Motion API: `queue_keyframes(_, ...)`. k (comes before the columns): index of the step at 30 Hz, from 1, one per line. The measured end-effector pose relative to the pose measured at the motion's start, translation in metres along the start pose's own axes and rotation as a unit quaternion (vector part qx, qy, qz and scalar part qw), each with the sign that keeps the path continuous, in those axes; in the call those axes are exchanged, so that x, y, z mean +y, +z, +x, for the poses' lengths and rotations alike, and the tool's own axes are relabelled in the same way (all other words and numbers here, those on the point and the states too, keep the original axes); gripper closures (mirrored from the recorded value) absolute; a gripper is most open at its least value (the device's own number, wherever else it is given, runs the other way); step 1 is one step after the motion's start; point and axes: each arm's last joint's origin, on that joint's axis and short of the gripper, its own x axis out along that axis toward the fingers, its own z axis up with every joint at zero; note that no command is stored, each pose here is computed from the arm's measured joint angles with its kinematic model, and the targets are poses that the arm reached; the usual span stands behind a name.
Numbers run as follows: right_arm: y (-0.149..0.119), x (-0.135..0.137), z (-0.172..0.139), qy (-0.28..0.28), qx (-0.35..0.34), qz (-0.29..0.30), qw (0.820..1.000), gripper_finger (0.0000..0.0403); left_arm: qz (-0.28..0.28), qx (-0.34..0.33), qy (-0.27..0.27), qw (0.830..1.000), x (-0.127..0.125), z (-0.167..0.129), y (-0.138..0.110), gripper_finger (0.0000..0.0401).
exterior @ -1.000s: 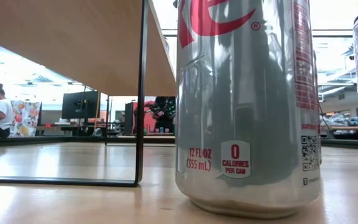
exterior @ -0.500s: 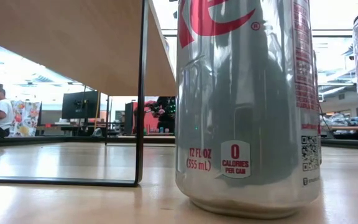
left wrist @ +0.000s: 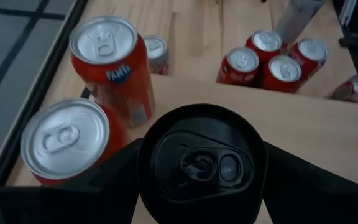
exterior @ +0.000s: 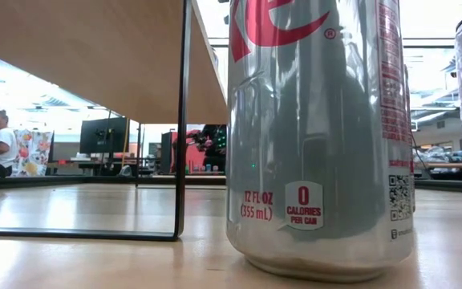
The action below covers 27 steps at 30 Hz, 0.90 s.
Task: Place canned beverage on shelf
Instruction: Put the top white and orange soda can on the shelf
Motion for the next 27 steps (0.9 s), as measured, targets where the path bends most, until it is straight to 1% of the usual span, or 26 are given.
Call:
queue_keyframes(4, -0.0003, 0.0000, 0.0000, 0.000, 0.001, 0.000, 1.000, 0.0140, 0.014, 0.006, 0.011, 1.000, 0.0006, 0.0005, -0.0012, 0.0126)
queue_keyframes(12, -0.0001, -0.0002, 0.0000, -0.001, 0.001, 0.000, 1.000, 0.0140, 0.057, 0.015, 0.013, 0.998, 0.0006, 0.0001, -0.0029, 0.0126)
queue_keyframes(17, 0.0000, -0.0009, 0.0001, -0.003, 0.000, 0.001, 1.000, 0.0140, 0.056, 0.016, 0.013, 0.998, 0.0007, 0.0001, -0.0030, 0.0124)
queue_keyframes(20, -0.0002, -0.0009, 0.0001, -0.003, 0.001, 0.000, 1.000, 0.0140, 0.056, 0.017, 0.015, 0.998, 0.0007, 0.0002, -0.0031, 0.0108)
queue_keyframes(27, -0.0023, -0.0018, 0.0003, -0.003, 0.012, 0.000, 1.000, 0.0140, 0.055, 0.013, 0.029, 0.998, 0.0016, -0.0001, -0.0020, 0.0053)
